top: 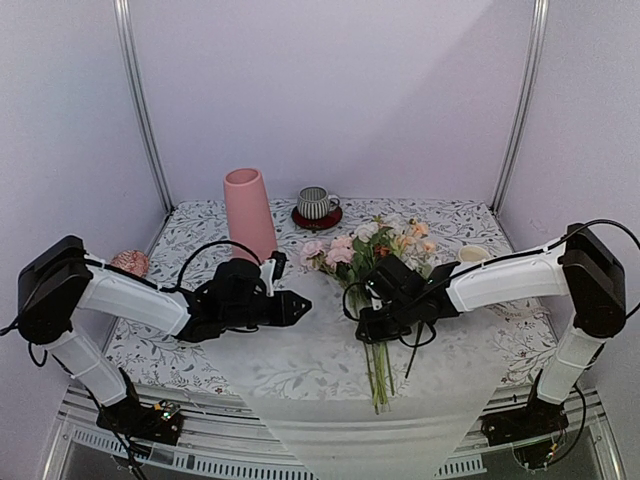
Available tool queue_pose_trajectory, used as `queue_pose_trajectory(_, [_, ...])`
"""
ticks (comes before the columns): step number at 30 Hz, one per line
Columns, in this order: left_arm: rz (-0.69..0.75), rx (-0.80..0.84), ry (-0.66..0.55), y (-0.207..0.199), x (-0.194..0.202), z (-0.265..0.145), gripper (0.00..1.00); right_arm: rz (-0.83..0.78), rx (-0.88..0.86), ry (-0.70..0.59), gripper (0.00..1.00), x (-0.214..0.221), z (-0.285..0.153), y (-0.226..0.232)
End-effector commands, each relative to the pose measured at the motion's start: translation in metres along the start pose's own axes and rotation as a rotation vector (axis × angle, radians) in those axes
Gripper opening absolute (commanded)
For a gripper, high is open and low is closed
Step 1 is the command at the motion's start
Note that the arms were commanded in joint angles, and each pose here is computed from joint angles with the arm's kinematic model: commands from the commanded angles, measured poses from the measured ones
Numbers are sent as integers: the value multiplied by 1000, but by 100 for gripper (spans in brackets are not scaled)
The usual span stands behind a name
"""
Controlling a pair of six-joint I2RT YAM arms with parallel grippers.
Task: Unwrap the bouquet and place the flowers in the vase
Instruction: Pick up the fake flower from the flattened wrapping paper.
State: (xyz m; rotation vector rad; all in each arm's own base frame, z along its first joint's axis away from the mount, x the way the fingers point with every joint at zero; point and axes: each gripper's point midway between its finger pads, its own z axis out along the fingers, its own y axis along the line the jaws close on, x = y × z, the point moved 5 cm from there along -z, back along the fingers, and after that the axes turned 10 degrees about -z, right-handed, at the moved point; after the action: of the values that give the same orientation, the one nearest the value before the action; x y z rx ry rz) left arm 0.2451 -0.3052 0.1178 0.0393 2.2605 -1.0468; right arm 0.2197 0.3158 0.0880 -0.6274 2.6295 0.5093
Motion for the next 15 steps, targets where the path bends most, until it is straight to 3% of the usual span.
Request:
queue_pose_trajectory(1, [7,25,-32,-1,-9,-9,30,5,36,41,26,5,9,0])
queue_pose_trajectory(15, [4,44,-46,-3,-13,-19,31,-3,87,121,23,17,28,2])
